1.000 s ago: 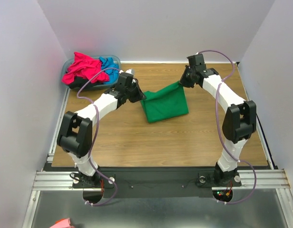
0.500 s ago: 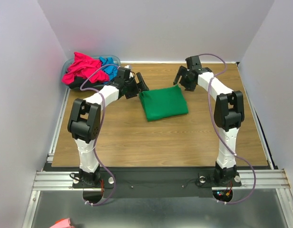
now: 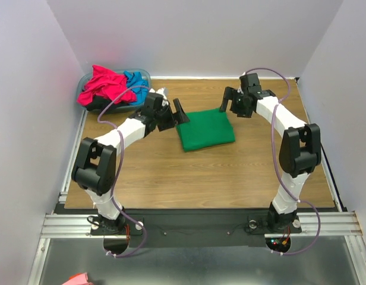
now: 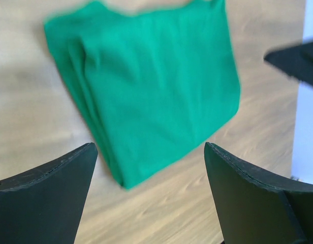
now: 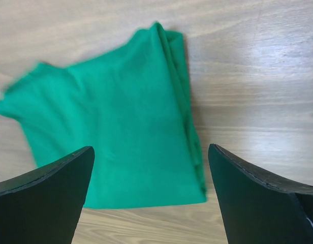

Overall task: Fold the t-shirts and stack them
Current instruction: Neatly place the folded tshirt to the corner

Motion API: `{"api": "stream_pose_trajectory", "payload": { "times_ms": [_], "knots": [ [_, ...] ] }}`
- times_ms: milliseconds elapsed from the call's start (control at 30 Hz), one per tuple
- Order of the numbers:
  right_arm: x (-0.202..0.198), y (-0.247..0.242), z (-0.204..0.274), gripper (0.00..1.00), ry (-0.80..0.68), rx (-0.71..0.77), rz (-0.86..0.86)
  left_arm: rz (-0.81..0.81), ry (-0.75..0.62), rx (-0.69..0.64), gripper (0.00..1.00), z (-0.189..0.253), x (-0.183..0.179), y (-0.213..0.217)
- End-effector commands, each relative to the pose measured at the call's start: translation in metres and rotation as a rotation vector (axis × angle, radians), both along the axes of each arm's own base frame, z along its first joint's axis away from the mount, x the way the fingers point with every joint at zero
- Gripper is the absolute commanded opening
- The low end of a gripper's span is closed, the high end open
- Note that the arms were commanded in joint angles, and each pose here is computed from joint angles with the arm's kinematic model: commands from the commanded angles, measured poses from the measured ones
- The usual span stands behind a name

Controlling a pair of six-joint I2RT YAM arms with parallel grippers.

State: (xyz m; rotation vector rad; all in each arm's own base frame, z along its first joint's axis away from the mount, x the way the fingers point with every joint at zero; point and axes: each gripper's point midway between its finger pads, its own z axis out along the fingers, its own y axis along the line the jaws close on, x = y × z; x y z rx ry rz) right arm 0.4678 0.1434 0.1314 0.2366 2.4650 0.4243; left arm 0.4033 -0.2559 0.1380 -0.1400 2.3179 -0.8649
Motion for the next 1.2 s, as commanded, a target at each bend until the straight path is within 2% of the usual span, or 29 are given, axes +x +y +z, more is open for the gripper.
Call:
{"api": "stream_pose_trajectory", "payload": {
  "times_ms": [0,67,133,167,200,300,467,500,567,667,700,767,800,900,967,1167],
  "knots": [
    [0.005,-0.002,-0.021,1.0,-0.035,-0.11,0.181,-0.008,-0.015,0.023,0.98,-0.006,-0.038,0.007],
    [0.01,-0.001,-0.038,0.96,-0.016,-0.126,0.212,0.002,-0.015,0.025,0.98,-0.006,-0.055,0.014],
    [0.014,-0.001,-0.056,0.91,0.003,-0.155,0.252,0.031,0.039,0.048,0.98,-0.03,-0.078,0.027],
    [0.015,-0.002,-0.06,0.9,0.007,-0.164,0.262,0.043,0.02,0.035,0.98,-0.022,-0.085,0.031],
    [0.018,-0.003,-0.063,0.84,0.005,-0.178,0.27,0.063,0.056,0.054,0.98,-0.04,-0.099,0.04],
    [0.014,-0.005,-0.081,0.7,0.045,-0.186,0.267,0.104,0.05,0.069,0.98,-0.046,-0.12,0.059],
    [-0.003,0.011,-0.102,0.61,0.092,-0.121,0.312,0.163,0.046,0.093,0.98,-0.045,-0.132,0.076],
    [-0.006,0.013,-0.104,0.56,0.098,-0.116,0.308,0.168,0.045,0.093,0.98,-0.043,-0.132,0.077],
    [-0.012,0.019,-0.108,0.53,0.107,-0.114,0.322,0.174,0.042,0.091,0.98,-0.041,-0.132,0.078],
    [-0.013,0.019,-0.11,0.35,0.107,-0.13,0.292,0.194,0.024,0.085,0.98,-0.033,-0.131,0.08],
    [-0.012,0.014,-0.11,0.16,0.111,-0.146,0.26,0.199,0.025,0.087,0.98,-0.033,-0.131,0.081],
    [-0.005,0.003,-0.108,0.05,0.098,-0.199,0.207,0.206,0.019,0.093,0.98,-0.032,-0.131,0.084],
    [0.002,-0.016,-0.105,0.01,0.082,-0.285,0.116,0.218,0.023,0.107,0.98,-0.034,-0.132,0.087],
    [0.016,-0.047,-0.09,0.0,0.048,-0.369,-0.003,0.233,0.035,0.132,0.98,-0.036,-0.133,0.092],
    [0.026,-0.064,-0.084,0.0,0.038,-0.348,-0.05,0.256,0.028,0.159,0.98,-0.036,-0.131,0.098],
    [0.065,-0.128,-0.059,0.0,-0.029,-0.449,-0.139,0.275,-0.006,0.193,0.98,-0.021,-0.122,0.103]
  ]
}}
